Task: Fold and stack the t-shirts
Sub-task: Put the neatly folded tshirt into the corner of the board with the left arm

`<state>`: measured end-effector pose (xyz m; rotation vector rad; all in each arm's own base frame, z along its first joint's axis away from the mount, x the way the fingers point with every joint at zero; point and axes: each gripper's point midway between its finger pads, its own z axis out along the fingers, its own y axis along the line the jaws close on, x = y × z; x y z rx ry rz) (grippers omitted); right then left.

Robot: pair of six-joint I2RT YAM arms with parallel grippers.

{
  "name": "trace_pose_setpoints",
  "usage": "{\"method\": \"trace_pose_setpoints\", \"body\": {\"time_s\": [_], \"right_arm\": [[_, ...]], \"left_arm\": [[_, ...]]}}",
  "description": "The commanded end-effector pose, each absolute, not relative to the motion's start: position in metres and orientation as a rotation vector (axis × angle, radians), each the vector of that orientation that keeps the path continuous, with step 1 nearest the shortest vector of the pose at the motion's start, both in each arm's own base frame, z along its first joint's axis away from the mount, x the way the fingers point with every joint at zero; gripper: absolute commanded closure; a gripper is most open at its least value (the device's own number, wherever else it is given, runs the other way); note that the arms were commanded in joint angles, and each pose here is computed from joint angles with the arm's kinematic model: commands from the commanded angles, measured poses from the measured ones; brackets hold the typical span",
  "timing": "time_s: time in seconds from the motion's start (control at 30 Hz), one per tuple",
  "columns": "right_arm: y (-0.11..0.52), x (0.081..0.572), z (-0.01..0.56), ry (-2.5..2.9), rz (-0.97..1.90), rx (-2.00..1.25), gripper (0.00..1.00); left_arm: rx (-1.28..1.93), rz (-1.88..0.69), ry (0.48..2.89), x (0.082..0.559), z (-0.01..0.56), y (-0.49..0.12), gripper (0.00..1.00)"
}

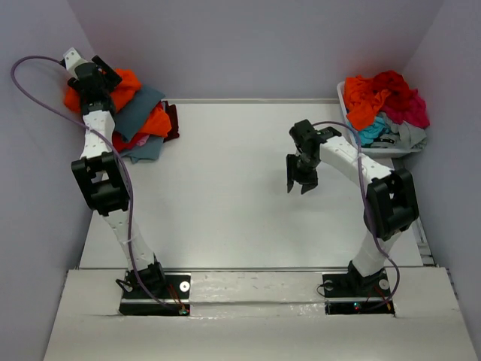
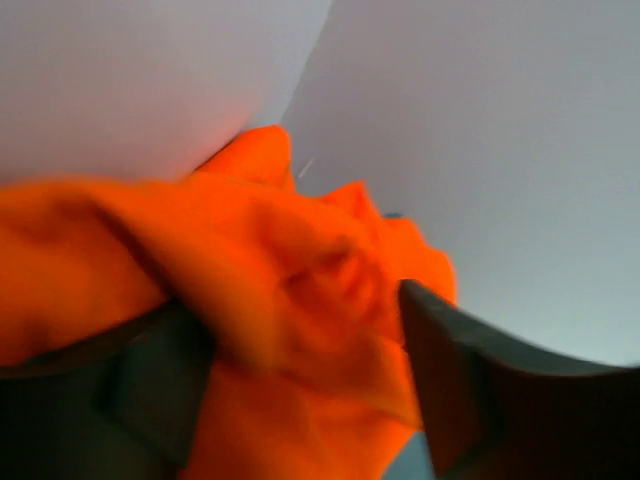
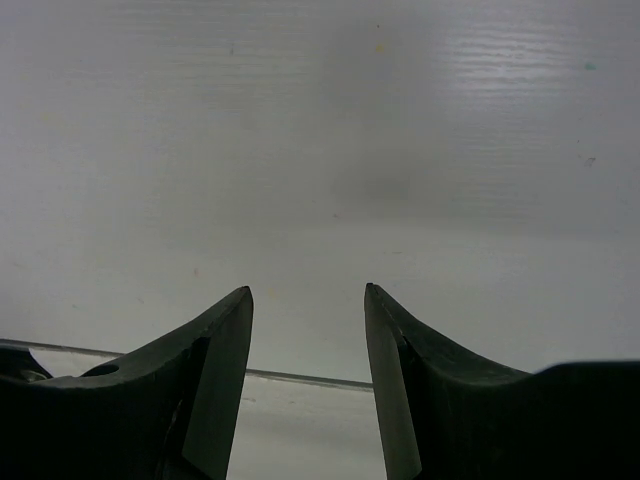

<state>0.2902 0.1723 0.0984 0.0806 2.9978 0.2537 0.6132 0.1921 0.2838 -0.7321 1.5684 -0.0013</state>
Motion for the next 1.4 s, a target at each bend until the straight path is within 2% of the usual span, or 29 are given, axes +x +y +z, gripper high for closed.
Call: {"method": "trace_pose_setpoints", "body": {"time_s": [0.0,0.3,0.57,0.77,1.17,1.37], "right_arm": [[0.174,0.283,0.117,2.968,0.22,0.086,0.45],[0.186,0.278,0.113,2.982,0.203,0.063,0.45],[0.189,0.28,0.111,2.981,0.192,0.028,0.45],[0.185,0.277,0.106,2.995,0.164,0.007,0.45],[0.184,0.273,0.101,3.009,0.159,0.013,0.45],[0.188,0.284,0.108,2.969,0.171,0.03,0.45]], "left_arm": [[-0.691,-0.005,1.393,0.616,0.352,0.201,0.01],[-0.613,-0.04,1.359,0.615,0.378,0.191,0.01],[-0.481,-0.058,1.361,0.624,0.399,0.156,0.01],[-0.395,-0.062,1.371,0.656,0.401,0.149,0.01],[-0.356,-0.063,1.353,0.66,0.397,0.147,0.01],[-0.302,-0.16,1.407,0.646,0.397,0.111,0.01]]}}
